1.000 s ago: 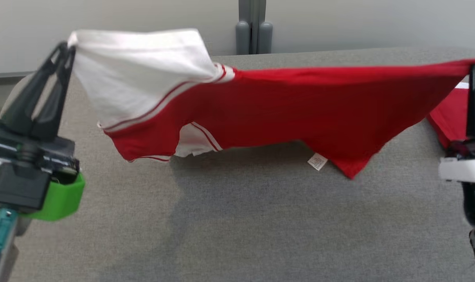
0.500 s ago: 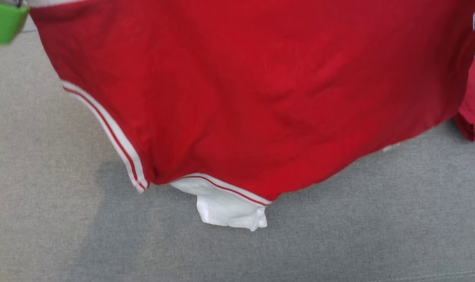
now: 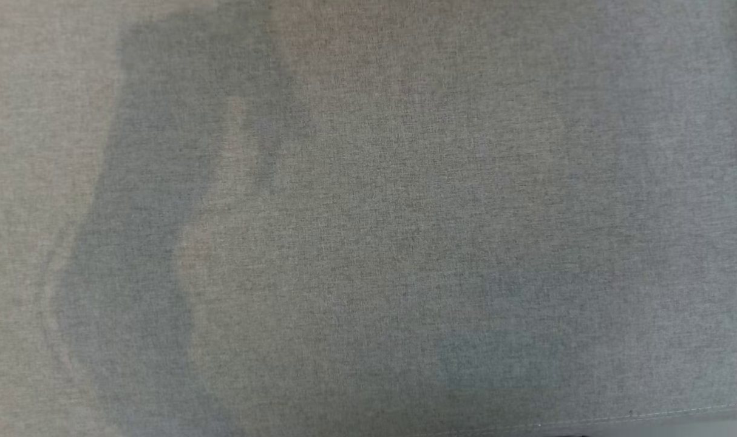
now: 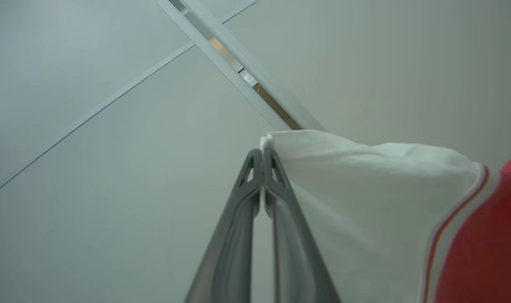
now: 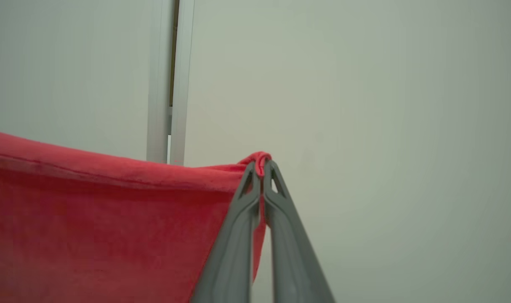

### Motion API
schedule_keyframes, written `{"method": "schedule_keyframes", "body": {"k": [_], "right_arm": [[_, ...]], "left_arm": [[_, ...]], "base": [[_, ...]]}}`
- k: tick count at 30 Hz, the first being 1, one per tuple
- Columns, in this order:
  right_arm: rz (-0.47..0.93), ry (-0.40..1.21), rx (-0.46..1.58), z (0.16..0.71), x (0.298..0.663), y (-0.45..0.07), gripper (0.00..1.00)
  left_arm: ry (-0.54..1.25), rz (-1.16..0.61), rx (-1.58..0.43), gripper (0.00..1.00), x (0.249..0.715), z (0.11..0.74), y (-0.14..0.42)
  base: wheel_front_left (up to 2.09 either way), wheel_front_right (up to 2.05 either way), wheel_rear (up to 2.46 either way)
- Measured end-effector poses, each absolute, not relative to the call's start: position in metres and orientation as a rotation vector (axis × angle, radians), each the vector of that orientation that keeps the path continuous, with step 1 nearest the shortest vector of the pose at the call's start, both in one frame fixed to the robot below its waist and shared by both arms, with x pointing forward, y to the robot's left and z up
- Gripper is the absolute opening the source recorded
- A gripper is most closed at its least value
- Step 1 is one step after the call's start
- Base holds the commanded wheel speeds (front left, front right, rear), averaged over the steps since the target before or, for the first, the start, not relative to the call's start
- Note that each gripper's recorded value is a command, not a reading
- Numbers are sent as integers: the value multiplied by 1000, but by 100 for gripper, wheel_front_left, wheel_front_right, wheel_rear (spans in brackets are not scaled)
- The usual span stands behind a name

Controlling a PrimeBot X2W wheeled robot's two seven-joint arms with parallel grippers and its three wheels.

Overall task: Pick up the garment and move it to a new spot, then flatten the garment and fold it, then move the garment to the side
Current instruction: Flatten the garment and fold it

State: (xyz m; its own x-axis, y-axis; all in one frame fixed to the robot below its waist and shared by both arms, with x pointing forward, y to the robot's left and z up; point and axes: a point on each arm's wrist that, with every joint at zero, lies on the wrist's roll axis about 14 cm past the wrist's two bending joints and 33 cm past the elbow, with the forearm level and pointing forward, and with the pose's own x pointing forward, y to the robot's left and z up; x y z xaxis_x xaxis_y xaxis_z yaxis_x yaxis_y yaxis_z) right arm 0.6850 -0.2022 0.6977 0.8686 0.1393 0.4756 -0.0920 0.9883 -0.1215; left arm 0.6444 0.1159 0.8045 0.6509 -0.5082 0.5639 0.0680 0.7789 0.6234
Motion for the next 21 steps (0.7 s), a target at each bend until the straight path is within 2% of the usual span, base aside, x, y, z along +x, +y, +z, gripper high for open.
{"method": "schedule_keyframes", "body": {"k": [4,10,15,21], "right_arm": [[111,-448,-124,665,706,-206,0],[132,-325,-86,600,718,-195,0],[166,-196,-52,536,707,-180,0],[161,-152,7,511,673,-185,0]], "left_arm": [[-828,-386,593,0,651,783,102],[-663,-418,545,0,659,702,113],[-545,-415,488,0,643,649,132],[-458,-436,425,0,599,606,136]], "base": [[0,0,0],[0,0,0],[0,0,0],[0,0,0]]}}
